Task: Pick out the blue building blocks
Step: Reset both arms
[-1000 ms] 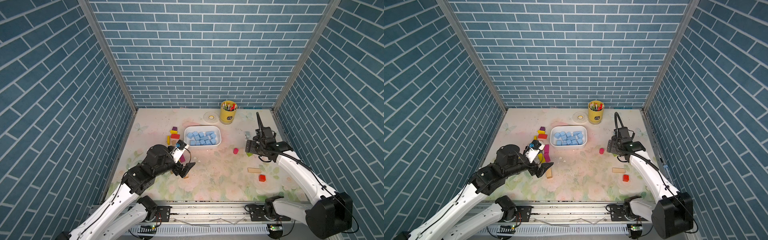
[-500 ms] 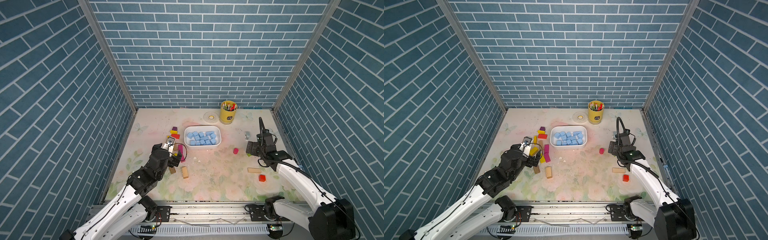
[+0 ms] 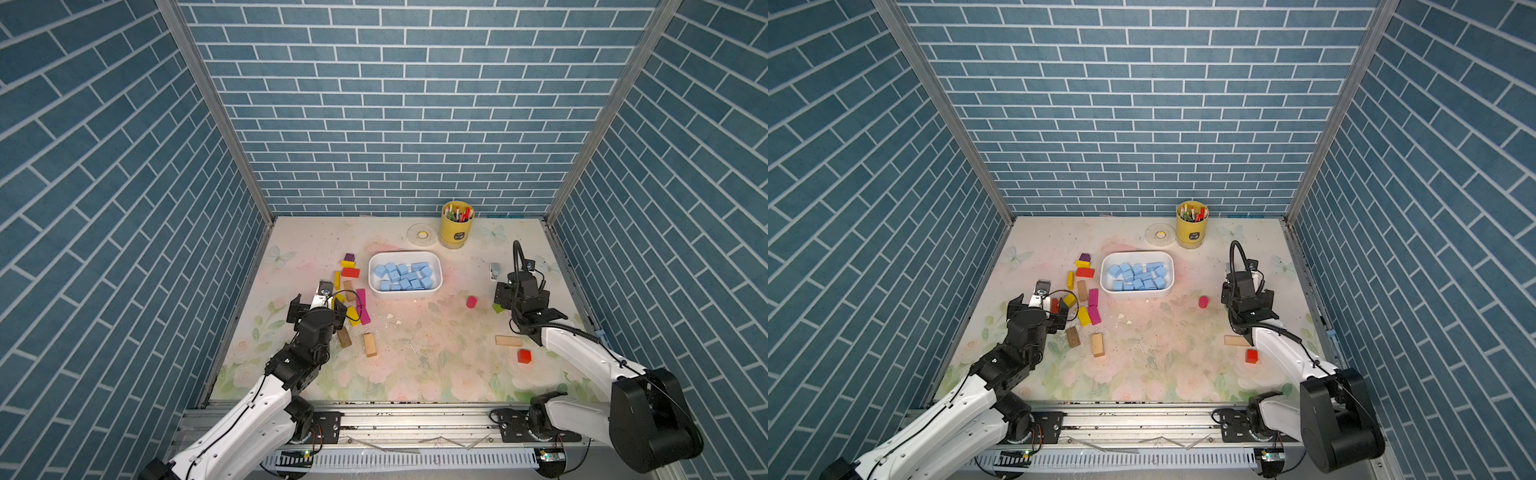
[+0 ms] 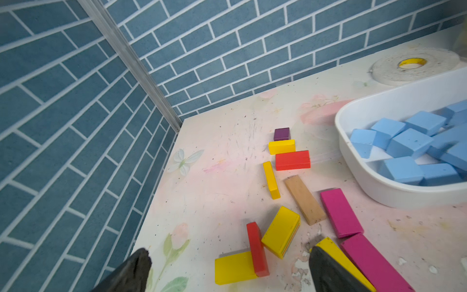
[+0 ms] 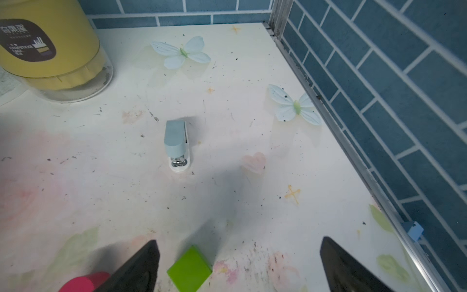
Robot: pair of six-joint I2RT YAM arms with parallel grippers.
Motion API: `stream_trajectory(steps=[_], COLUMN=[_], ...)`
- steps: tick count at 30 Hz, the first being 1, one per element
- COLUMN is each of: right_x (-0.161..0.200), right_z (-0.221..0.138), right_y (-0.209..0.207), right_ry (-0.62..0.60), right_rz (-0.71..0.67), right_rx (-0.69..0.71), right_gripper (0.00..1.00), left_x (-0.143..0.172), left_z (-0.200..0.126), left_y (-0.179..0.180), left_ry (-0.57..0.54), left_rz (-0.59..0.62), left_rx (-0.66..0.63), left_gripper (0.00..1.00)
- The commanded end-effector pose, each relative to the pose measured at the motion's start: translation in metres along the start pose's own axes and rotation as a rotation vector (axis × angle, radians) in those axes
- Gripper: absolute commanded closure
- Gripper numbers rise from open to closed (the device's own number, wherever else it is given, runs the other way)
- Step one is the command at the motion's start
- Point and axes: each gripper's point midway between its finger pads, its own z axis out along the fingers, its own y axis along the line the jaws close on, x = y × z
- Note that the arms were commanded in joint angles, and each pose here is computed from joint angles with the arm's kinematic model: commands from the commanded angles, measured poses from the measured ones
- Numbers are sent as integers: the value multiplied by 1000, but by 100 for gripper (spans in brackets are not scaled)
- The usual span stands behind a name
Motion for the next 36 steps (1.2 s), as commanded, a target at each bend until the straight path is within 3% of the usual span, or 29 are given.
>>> stream_trajectory(steps=[1,7,15,18,27,29,32,36], right_x=[-31,-30,-11,-13,-19,-16,-13,-12], right_z=[-13,-15,24,34,52,56,67,62], right_y=[-21,-31,-51,-45,-24,-18,-16,-13], right_ry=[-175,-230,-225,-232,-227,-271,-219,-249], right_rz=[23,-5,-2,6,-51,-30,-33,-37], right_rx=[77,94,170,112,-17,-75,-88,-114], right_gripper=[1,1,1,1,1,1,1,1], left_x=[2,25,43,45,28,29,27,24], left_z=[7,31,68,87,124,128,129,124], left_y=[10,22,24,23,12,11,9,7], left_ry=[-8,73,87,116,53,72,52,11], left_rz=[-49,-130,-201,-199,-205,-209,-219,-225], left_rx=[-34,-73,-68,-56,63,80,116,138], left_gripper=[0,1,1,1,1,1,1,1])
